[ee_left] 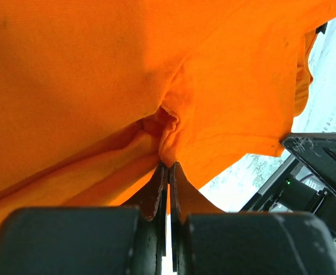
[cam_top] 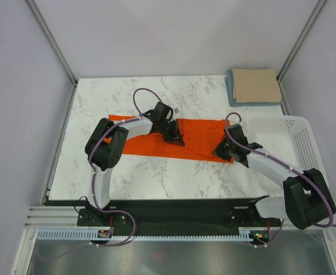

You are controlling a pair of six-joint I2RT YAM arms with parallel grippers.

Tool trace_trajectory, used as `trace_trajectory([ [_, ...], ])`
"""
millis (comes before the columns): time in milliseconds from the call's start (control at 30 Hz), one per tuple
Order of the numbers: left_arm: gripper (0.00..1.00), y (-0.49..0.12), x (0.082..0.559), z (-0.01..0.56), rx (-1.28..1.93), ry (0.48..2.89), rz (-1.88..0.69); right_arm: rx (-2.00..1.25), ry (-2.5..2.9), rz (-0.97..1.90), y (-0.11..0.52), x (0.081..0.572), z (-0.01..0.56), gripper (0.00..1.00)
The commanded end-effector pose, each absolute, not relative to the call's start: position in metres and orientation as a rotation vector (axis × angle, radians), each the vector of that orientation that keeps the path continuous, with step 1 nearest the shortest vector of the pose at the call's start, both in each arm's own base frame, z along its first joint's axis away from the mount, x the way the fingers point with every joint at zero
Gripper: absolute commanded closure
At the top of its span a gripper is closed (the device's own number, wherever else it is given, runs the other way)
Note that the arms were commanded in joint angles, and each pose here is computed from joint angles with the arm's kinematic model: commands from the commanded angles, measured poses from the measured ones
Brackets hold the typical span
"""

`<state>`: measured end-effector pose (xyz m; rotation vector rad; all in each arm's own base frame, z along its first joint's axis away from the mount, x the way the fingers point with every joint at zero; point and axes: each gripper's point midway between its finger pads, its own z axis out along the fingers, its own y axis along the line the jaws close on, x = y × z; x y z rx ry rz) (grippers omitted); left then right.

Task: Fold and stack the t-shirts
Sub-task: Fold the tshirt

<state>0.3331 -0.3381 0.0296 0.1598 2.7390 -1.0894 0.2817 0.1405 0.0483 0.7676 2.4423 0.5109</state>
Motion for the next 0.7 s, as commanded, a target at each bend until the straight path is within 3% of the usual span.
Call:
trace_trajectory([
  [0,0.98,-0.341,0.341,0.059,0.138,2.672,-1.093,0.840,2.413,0.532,0.142,0.278,0.054,1.00],
  [533,0.98,-0.327,0.335,0.040,0.114,2.757,-0.971,0.877,2.376,0.452,0.135,0.267,0.037,1.00],
  [667,0.88,-0.327,0.329,0.037,0.124,2.774,-0.976,0.832,2.377,0.486,0.142,0.273,0.051,0.82],
])
